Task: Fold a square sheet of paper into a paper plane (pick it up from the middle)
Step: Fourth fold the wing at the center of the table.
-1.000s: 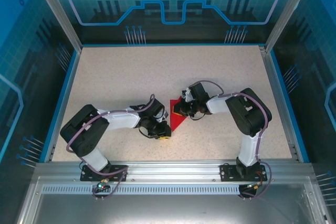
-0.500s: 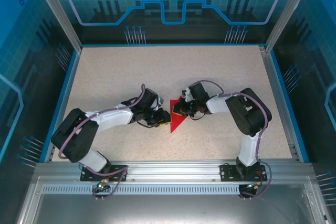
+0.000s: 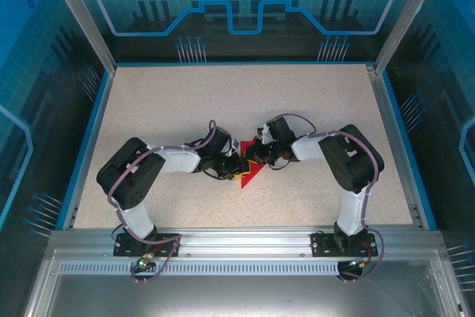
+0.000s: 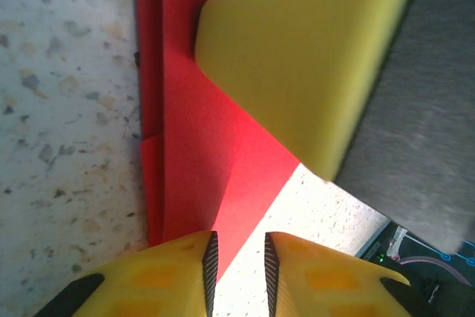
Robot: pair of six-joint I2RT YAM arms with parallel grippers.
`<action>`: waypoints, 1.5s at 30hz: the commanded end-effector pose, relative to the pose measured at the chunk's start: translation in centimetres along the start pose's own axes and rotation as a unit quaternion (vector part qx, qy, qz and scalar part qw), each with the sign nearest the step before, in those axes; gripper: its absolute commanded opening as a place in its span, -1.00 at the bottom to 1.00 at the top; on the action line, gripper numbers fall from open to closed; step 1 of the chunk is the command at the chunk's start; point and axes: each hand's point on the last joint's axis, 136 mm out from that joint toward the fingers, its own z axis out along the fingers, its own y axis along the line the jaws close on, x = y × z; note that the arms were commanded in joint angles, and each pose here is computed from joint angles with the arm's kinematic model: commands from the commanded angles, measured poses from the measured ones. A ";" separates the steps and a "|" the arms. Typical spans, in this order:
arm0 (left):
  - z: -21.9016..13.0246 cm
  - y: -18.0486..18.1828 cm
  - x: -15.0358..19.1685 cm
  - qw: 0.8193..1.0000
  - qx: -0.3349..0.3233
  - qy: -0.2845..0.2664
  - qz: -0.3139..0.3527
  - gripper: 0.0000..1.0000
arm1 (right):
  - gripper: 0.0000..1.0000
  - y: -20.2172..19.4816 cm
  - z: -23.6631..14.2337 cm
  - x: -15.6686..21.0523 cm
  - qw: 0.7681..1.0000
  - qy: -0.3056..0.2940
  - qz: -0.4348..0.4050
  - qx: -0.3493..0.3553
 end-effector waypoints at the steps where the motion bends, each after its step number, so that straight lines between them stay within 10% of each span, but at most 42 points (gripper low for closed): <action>1: 0.8 -0.2 0.1 1.000 0.002 0.009 0.004 -0.52 | -0.79 -7.6 1.6 4.6 0.990 0.053 0.058 0.118; 29: 0.7 8.7 2.8 0.989 -0.145 0.015 -0.031 -0.82 | -0.77 -5.0 1.0 3.0 0.994 0.037 0.042 0.094; 45: -3.6 -2.6 0.9 0.999 0.012 -0.036 0.039 -0.52 | -0.78 -4.5 0.9 2.5 0.994 0.032 0.036 0.095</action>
